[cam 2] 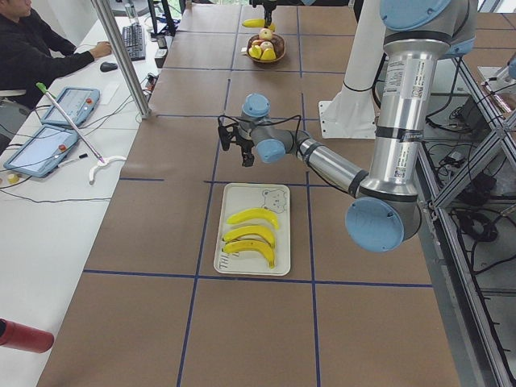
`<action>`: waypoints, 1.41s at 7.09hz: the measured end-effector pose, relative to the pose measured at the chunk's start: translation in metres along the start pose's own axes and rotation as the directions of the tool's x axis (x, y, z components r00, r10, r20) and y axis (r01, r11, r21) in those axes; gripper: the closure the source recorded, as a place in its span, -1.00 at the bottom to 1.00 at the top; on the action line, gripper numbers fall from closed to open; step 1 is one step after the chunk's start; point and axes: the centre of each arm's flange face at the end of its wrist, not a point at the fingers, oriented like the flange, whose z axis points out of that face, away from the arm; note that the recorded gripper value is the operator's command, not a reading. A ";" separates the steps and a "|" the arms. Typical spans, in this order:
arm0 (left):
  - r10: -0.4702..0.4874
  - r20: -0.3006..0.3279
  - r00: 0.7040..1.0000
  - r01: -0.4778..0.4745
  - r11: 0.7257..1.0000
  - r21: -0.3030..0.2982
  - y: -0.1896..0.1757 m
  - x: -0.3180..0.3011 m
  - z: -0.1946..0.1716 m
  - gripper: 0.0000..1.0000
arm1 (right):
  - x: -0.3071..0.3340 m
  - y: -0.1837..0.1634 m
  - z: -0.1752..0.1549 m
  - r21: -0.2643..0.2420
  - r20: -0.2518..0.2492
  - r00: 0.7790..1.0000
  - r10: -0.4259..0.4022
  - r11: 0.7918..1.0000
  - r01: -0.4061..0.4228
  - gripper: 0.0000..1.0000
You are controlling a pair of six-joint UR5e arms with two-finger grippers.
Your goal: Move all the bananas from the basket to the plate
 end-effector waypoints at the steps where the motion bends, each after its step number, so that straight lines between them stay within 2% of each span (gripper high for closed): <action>1: 0.002 -0.009 1.000 -0.002 1.000 0.000 0.000 0.006 -0.001 -0.99 | -0.034 -0.027 -0.028 0.020 0.128 0.992 0.017 1.000 -0.020 0.99; 2: -0.004 -0.018 1.000 0.004 1.000 0.000 0.000 0.011 -0.002 -0.99 | -0.079 -0.054 -0.052 0.024 0.240 0.969 0.062 0.997 -0.070 0.99; 3: -0.019 -0.035 0.999 0.019 1.000 0.000 0.001 0.020 -0.004 -0.99 | -0.132 -0.069 -0.072 -0.001 0.332 0.936 0.118 0.992 -0.125 0.98; 5: -0.089 -0.114 0.990 0.086 0.996 -0.024 0.012 0.070 -0.009 -0.99 | -0.218 -0.068 -0.092 -0.029 0.484 0.862 0.147 0.988 -0.152 0.98; 7: -0.174 -0.237 0.956 0.151 0.982 -0.112 0.049 0.148 -0.014 -0.99 | -0.283 -0.039 -0.083 -0.021 0.652 0.741 0.161 0.981 -0.195 0.98; 9: -0.242 -0.379 0.893 0.182 0.965 -0.189 0.079 0.202 -0.024 -0.99 | -0.344 0.011 -0.074 0.016 0.755 0.638 0.152 0.968 -0.250 0.98; 10: -0.261 -0.423 0.868 0.189 0.960 -0.205 0.093 0.220 -0.019 -0.99 | -0.362 0.031 -0.076 0.025 0.792 0.594 0.143 0.964 -0.266 0.98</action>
